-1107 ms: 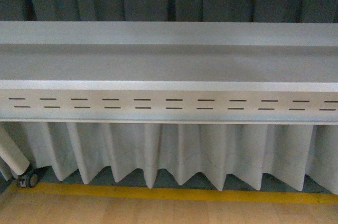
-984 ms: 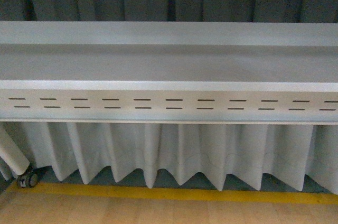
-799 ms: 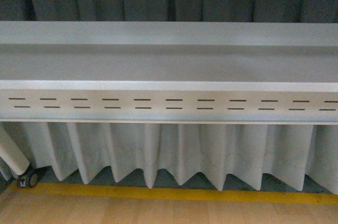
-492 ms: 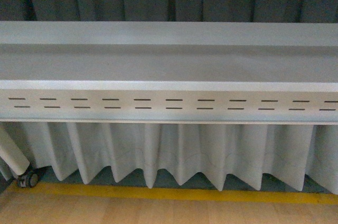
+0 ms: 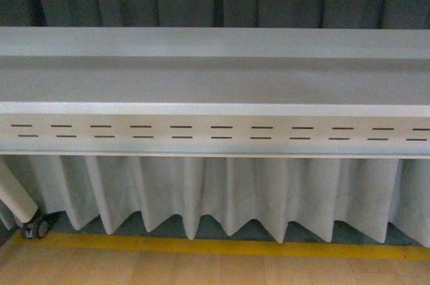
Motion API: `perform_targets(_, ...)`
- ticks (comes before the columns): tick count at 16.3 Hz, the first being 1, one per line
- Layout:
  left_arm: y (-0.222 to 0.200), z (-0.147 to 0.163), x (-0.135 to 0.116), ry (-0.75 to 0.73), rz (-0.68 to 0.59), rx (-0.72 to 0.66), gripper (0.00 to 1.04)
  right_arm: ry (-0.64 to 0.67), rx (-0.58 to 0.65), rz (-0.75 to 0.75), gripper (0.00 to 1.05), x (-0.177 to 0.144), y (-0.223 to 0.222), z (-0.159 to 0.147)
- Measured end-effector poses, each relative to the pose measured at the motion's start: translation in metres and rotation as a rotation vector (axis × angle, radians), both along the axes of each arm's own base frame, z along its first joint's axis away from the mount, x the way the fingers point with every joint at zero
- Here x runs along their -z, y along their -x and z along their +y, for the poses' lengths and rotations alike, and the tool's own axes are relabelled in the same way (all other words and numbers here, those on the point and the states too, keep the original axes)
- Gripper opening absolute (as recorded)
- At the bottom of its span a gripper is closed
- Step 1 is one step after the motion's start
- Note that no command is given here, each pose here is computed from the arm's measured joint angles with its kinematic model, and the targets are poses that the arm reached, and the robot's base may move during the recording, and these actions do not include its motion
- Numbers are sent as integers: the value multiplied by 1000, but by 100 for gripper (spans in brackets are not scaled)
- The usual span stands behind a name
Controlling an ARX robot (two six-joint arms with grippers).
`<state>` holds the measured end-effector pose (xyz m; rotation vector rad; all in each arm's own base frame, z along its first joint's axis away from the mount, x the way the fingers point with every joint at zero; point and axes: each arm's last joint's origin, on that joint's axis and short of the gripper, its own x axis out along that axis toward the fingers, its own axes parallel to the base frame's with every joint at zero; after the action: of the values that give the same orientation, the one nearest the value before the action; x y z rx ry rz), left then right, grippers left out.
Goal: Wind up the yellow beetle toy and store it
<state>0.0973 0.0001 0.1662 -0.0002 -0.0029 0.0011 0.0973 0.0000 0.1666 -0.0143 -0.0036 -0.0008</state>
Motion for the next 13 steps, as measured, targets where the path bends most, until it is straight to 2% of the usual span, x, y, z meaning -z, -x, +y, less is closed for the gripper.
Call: perform_targets(13, 0, 0, 0, 0, 0, 0, 98, 0, 0, 0, 98, 0, 0, 0)
